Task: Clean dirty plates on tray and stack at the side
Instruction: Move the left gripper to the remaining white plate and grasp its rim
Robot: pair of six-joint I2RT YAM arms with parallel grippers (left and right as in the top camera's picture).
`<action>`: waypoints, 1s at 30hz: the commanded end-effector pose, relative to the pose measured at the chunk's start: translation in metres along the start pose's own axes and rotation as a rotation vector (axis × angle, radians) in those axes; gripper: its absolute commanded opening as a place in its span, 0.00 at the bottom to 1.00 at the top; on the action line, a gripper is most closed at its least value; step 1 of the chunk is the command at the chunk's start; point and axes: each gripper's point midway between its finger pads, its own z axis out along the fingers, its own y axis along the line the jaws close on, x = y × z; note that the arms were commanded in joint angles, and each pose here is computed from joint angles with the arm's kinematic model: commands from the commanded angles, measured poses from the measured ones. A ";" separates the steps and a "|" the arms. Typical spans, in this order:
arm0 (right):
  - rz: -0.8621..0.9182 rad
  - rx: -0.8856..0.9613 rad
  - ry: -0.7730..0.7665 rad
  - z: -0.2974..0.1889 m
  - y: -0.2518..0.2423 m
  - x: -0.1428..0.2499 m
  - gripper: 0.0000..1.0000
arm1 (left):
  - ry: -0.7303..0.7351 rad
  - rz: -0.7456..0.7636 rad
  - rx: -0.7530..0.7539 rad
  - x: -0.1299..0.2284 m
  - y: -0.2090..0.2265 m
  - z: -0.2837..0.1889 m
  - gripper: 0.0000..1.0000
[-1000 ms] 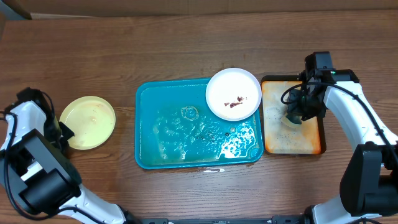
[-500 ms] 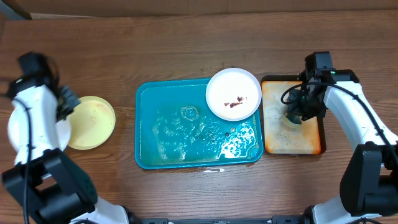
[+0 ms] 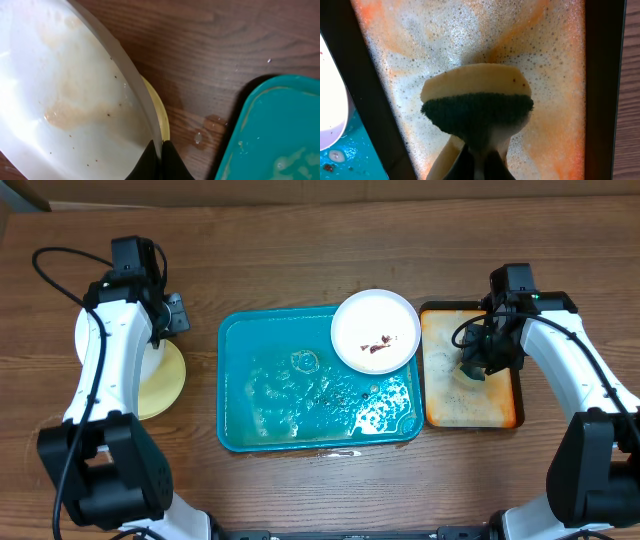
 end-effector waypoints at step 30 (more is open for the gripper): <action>-0.003 -0.011 -0.034 -0.006 0.001 -0.005 0.04 | 0.086 0.235 0.670 0.023 -0.167 -0.060 0.53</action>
